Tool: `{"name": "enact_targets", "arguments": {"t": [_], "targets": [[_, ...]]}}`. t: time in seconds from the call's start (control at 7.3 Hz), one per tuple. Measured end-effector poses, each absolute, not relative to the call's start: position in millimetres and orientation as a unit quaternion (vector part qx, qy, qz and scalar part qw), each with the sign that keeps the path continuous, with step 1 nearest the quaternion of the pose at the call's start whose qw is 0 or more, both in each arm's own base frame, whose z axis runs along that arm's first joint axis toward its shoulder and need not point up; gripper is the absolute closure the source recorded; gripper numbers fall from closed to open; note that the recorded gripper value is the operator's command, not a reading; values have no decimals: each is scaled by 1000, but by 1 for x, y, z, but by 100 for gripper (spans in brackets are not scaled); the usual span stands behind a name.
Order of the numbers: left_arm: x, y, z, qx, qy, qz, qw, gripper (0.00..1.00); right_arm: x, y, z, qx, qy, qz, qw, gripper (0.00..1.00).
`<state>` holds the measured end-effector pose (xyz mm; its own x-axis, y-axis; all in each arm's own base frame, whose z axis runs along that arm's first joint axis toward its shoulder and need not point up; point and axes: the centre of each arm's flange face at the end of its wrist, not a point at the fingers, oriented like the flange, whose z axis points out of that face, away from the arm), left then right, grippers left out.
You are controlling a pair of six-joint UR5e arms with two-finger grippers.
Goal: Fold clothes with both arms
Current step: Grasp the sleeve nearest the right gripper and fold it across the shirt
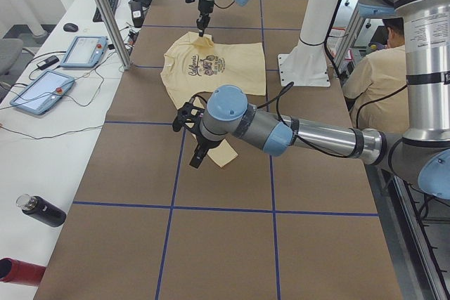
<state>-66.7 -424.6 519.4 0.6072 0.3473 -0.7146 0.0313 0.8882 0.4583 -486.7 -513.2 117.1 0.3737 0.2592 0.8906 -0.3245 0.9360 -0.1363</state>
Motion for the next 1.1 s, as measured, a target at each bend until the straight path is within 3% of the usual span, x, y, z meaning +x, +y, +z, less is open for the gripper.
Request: {"name": "enact_targets", "arguments": {"t": [0.55, 0.68, 0.82, 1.1], "targets": [[-67, -425, 521, 217, 434, 90, 870, 0, -593, -495, 28, 62, -526, 163, 833, 100], [-65, -425, 522, 215, 435, 91, 870, 0, -616, -493, 24, 69, -518, 163, 837, 78], [-60, -427, 522, 211, 437, 92, 869, 0, -633, -494, 26, 74, -514, 165, 839, 4], [-40, -432, 521, 196, 446, 97, 868, 0, -661, -508, 22, 83, -505, 178, 841, 2]]}}
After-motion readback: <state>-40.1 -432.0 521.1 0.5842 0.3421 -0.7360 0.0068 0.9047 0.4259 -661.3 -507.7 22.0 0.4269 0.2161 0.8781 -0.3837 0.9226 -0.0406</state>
